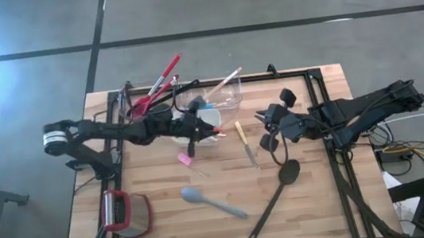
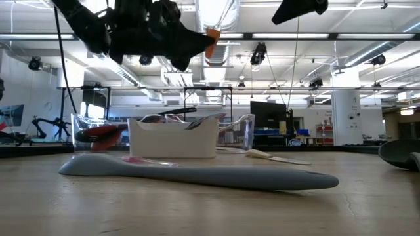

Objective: Pick & Place Kitchen Items
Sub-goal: Put the orange spatula into the right transparent bin, then put the gray serving spoon into the left transparent bin

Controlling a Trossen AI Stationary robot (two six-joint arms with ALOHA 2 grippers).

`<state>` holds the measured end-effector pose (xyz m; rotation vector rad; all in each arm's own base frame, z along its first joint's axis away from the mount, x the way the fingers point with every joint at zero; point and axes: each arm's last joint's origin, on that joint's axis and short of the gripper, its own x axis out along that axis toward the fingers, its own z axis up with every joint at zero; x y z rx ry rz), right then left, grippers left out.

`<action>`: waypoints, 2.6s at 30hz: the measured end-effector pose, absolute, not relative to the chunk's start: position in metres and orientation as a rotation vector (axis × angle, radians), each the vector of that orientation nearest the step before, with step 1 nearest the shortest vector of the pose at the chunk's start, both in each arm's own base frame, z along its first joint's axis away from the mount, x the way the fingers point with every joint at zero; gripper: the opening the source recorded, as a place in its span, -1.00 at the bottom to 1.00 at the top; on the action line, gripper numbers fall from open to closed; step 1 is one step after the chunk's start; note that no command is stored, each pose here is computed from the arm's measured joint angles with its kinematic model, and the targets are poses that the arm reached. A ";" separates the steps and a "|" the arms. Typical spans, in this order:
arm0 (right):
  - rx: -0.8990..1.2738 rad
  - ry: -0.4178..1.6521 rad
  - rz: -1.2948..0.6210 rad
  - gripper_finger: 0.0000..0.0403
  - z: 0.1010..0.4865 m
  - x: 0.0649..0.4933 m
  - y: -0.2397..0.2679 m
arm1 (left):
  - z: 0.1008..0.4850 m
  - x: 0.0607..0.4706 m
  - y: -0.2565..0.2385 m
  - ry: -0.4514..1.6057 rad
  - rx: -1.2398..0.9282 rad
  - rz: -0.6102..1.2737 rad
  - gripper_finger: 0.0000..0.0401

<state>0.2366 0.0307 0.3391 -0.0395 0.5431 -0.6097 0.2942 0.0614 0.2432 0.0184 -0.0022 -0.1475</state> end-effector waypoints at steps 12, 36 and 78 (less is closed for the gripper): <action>-0.036 0.518 -0.580 -0.76 0.346 0.237 0.031 | 0.287 0.278 0.154 0.573 0.025 0.302 -0.82; -0.080 0.552 -0.572 -0.76 0.344 0.236 0.031 | 0.217 0.332 0.234 1.027 -0.062 0.206 -0.82; -0.009 0.575 -0.447 -0.76 0.343 0.238 0.035 | 0.360 0.259 0.134 0.772 -0.083 -0.055 0.14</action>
